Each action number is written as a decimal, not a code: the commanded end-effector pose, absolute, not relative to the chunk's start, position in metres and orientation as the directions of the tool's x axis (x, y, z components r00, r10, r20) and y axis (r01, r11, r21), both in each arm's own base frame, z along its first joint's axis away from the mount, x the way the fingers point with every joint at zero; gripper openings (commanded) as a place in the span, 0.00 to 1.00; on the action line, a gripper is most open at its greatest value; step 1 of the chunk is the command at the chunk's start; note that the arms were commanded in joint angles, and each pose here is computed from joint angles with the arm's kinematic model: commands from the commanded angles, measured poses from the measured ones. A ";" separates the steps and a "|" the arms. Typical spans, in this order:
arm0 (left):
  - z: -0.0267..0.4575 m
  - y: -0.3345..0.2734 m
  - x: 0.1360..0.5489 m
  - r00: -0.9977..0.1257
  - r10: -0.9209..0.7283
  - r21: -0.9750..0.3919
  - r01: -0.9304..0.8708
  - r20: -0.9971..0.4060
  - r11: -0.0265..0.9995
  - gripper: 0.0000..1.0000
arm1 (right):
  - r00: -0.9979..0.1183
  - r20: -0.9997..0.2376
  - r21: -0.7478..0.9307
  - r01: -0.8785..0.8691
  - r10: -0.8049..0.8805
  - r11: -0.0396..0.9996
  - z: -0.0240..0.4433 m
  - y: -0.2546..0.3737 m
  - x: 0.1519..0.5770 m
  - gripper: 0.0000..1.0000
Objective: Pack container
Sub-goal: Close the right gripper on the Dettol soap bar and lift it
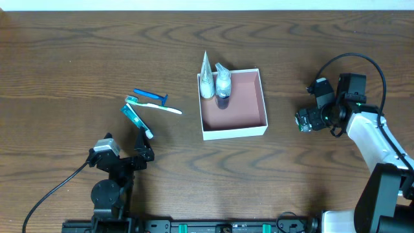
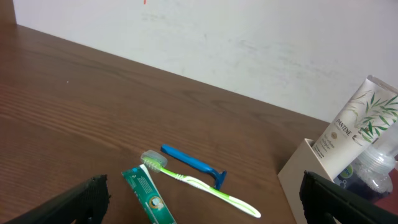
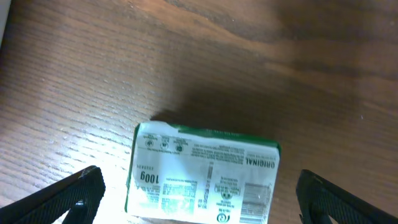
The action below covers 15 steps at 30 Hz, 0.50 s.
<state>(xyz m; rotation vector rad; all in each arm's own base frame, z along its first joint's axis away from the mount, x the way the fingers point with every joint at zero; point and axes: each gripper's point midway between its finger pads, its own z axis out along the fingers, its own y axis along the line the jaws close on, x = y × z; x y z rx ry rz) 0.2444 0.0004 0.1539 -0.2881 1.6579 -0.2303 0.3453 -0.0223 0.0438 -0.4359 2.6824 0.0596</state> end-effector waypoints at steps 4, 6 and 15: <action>0.135 0.004 0.244 -0.140 -0.312 -0.302 -0.084 -0.940 0.950 0.98 | -0.868 -0.377 0.021 -0.358 -0.324 0.934 0.021 -0.015 0.340 0.99; 0.135 0.004 0.244 -0.140 -0.312 -0.302 -0.084 -0.940 0.949 0.98 | -0.875 -0.363 0.029 -0.355 -0.321 0.935 0.012 -0.016 0.340 0.99; 0.135 0.004 0.244 -0.140 -0.312 -0.302 -0.084 -0.940 0.949 0.98 | -0.901 -0.313 0.064 -0.336 -0.301 0.940 -0.022 -0.017 0.340 0.99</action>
